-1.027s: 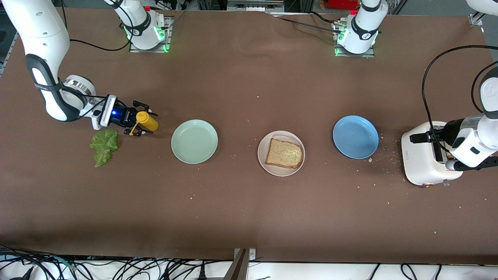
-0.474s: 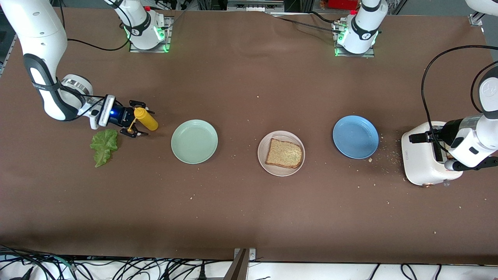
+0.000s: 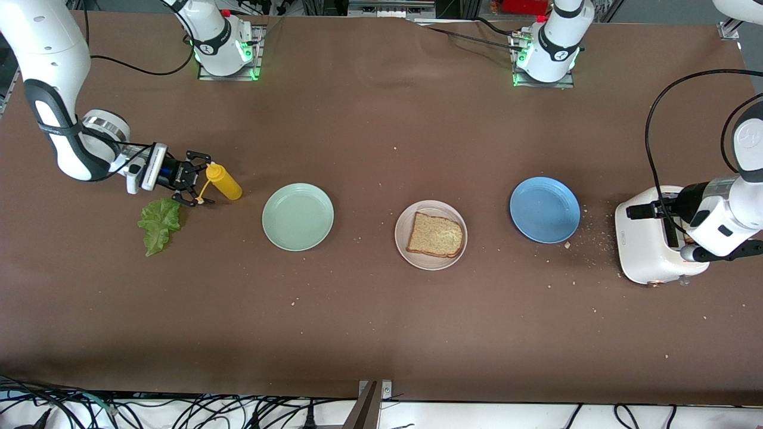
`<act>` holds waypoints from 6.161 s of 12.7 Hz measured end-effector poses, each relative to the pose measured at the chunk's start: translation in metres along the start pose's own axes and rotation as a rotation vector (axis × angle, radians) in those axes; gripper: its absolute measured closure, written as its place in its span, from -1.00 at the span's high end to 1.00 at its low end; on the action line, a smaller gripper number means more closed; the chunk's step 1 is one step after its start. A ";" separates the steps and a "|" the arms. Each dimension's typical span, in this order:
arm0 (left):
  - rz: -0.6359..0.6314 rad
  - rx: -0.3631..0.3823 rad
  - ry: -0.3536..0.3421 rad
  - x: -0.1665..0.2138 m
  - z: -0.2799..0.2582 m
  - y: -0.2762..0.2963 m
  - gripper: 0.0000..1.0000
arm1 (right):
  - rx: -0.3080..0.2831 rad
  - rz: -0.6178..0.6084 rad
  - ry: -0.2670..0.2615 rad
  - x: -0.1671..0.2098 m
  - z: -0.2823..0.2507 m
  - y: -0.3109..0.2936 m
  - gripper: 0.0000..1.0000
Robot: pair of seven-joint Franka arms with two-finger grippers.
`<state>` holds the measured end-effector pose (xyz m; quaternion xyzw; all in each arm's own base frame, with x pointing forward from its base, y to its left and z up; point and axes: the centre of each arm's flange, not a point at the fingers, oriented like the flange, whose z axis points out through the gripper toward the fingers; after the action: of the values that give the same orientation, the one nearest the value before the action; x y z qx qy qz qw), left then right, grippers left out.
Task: Make sandwich in beige plate with both arms
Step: 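Set the yellow bottle upright on the table and open the right gripper, then reach the right gripper down over the green lettuce leaf, then grasp the lettuce leaf stem with the right gripper and lift it, then carry the lettuce leaf with the right gripper over the beige plate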
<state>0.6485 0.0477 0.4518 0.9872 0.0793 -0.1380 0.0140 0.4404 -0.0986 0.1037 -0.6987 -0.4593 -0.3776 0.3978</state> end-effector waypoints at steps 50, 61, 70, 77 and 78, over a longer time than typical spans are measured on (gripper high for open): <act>0.004 0.003 -0.012 0.001 0.006 0.004 1.00 | -0.877 1.227 -0.984 0.098 -0.011 0.109 0.05; 0.004 0.003 -0.012 0.001 0.006 0.004 1.00 | -0.900 1.159 -0.935 0.179 -0.020 0.120 -0.79; -0.012 0.002 -0.011 0.001 0.006 -0.006 1.00 | -0.896 1.304 -0.935 0.372 0.013 0.095 -0.79; 0.027 0.124 -0.037 0.000 0.006 -0.060 0.95 | -0.912 1.592 -0.717 0.476 0.141 0.015 -0.79; 0.055 0.116 -0.042 0.000 0.006 -0.076 0.95 | -0.917 1.625 -0.676 0.489 0.159 0.001 -0.79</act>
<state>0.6346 0.1223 0.4455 0.9850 0.0435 -0.1625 -0.0377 0.6104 0.2118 0.4773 -0.9585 0.2605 0.0878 0.0752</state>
